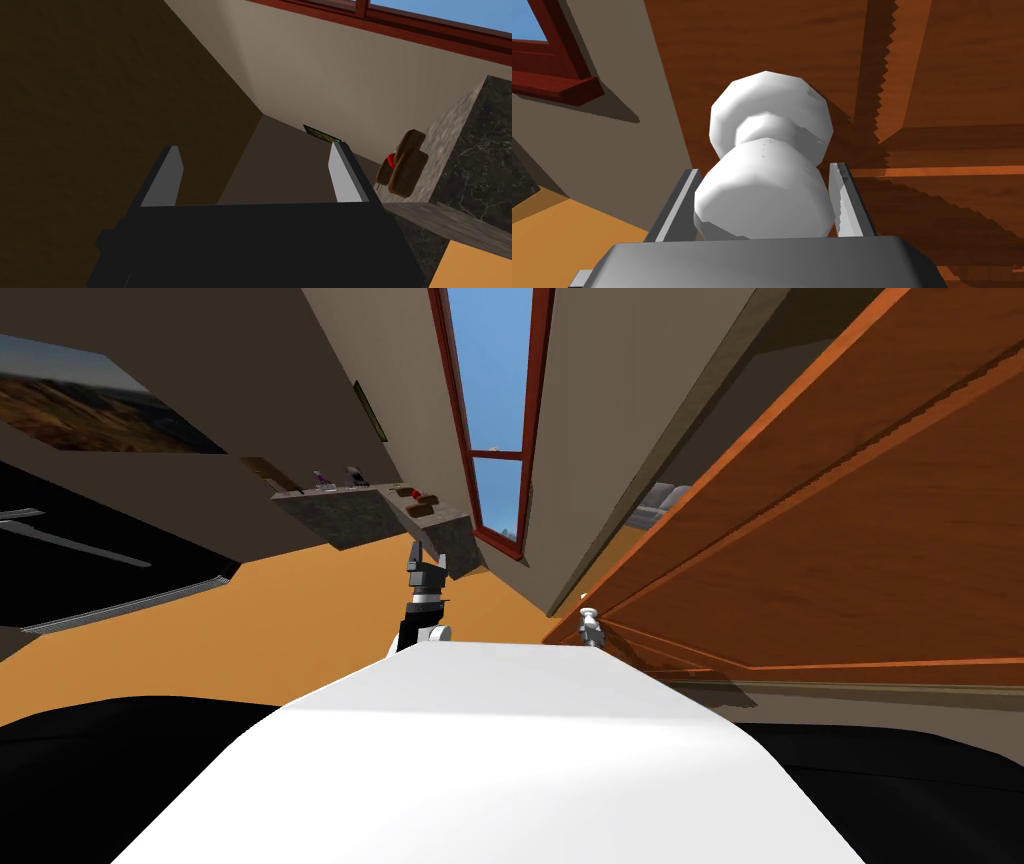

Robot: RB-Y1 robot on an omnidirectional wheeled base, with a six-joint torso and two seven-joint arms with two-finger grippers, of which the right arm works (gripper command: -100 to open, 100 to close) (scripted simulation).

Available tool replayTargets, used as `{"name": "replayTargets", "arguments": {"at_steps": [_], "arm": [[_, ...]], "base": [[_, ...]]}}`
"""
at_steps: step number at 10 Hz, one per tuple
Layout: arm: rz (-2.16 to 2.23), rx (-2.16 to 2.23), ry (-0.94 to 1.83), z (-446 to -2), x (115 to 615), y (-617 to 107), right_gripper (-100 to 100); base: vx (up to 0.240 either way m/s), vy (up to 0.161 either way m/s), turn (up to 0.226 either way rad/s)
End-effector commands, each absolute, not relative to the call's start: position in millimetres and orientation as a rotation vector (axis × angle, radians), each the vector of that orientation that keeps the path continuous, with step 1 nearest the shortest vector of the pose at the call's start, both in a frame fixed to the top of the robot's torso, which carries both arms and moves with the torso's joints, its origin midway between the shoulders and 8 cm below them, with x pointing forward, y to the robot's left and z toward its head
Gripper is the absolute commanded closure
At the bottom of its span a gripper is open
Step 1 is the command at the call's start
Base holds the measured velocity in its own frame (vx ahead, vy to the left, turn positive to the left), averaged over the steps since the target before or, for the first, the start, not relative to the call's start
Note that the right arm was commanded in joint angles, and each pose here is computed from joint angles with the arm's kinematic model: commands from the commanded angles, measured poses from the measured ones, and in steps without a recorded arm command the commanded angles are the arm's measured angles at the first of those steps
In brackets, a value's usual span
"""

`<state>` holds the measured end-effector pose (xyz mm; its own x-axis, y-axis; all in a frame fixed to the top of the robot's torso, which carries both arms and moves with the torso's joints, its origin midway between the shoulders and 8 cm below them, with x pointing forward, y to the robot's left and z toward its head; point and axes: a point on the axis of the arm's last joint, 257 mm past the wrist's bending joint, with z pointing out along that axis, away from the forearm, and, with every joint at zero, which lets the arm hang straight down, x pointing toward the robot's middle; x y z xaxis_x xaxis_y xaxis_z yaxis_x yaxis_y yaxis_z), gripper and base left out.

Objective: Pull the door open

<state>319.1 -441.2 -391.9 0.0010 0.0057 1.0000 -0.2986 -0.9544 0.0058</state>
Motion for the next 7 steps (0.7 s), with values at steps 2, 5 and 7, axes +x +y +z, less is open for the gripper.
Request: {"name": "replayTargets", "arguments": {"at_steps": [2,5,7], "arm": [[2.086,2.086,-0.267,-391.8,316.3,-430.3,100],[2.094,2.111,-0.236,-394.8,307.4,-425.5,100],[2.115,2.123,-0.204,-393.6,300.5,-423.3,100]], "base": [[-0.254,-0.041,0.071],[-0.198,-0.009,0.114],[-0.224,-0.013,0.118]]}}
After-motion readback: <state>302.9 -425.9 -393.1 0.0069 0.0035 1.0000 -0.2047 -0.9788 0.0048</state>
